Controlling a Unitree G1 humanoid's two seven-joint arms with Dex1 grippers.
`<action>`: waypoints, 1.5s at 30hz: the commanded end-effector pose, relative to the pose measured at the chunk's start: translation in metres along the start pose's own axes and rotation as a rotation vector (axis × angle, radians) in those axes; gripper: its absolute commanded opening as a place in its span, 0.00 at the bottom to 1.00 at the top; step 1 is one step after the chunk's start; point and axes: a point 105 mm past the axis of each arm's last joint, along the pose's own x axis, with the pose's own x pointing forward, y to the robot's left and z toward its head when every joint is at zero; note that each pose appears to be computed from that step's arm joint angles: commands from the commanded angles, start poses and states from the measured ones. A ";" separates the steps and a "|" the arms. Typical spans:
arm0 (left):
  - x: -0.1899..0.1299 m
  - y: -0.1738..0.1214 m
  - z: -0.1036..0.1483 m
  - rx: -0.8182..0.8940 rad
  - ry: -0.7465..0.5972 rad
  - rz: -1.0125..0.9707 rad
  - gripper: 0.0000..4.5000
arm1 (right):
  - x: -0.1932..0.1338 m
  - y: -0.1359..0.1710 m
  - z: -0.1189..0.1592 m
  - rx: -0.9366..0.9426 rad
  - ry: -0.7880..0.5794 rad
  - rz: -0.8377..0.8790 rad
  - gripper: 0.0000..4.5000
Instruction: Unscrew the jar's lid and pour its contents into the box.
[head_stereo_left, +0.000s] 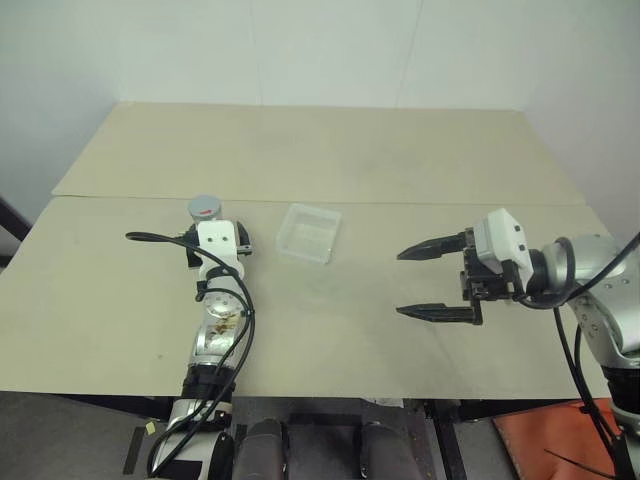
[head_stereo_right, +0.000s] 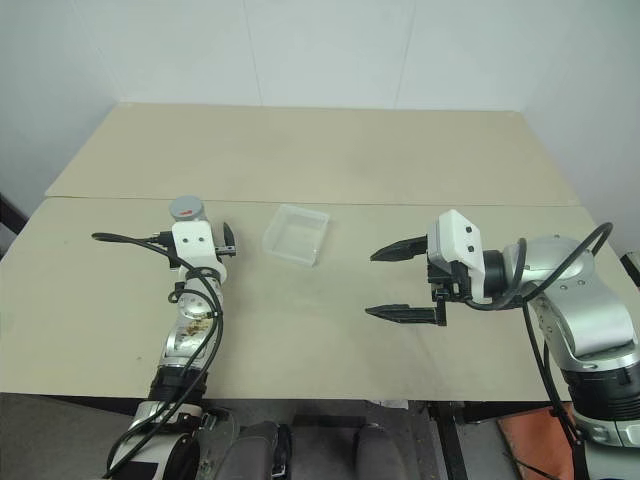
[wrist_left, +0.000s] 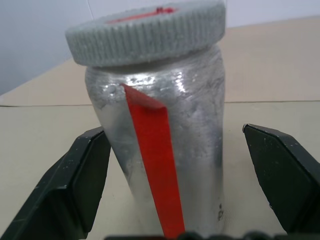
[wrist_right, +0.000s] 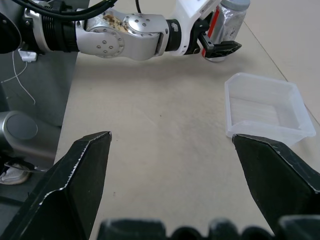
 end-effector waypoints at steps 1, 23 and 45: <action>0.007 0.002 0.013 -0.014 -0.048 0.020 0.85 | -0.006 -0.001 0.012 -0.048 -0.012 -0.019 1.00; -0.038 0.000 0.096 -0.008 -0.013 -0.964 0.46 | 0.004 -0.016 0.048 -0.048 -0.195 -0.098 1.00; -0.080 -0.052 0.132 -0.008 -0.161 -1.658 0.46 | 0.079 -0.042 0.129 0.108 -0.294 -0.220 1.00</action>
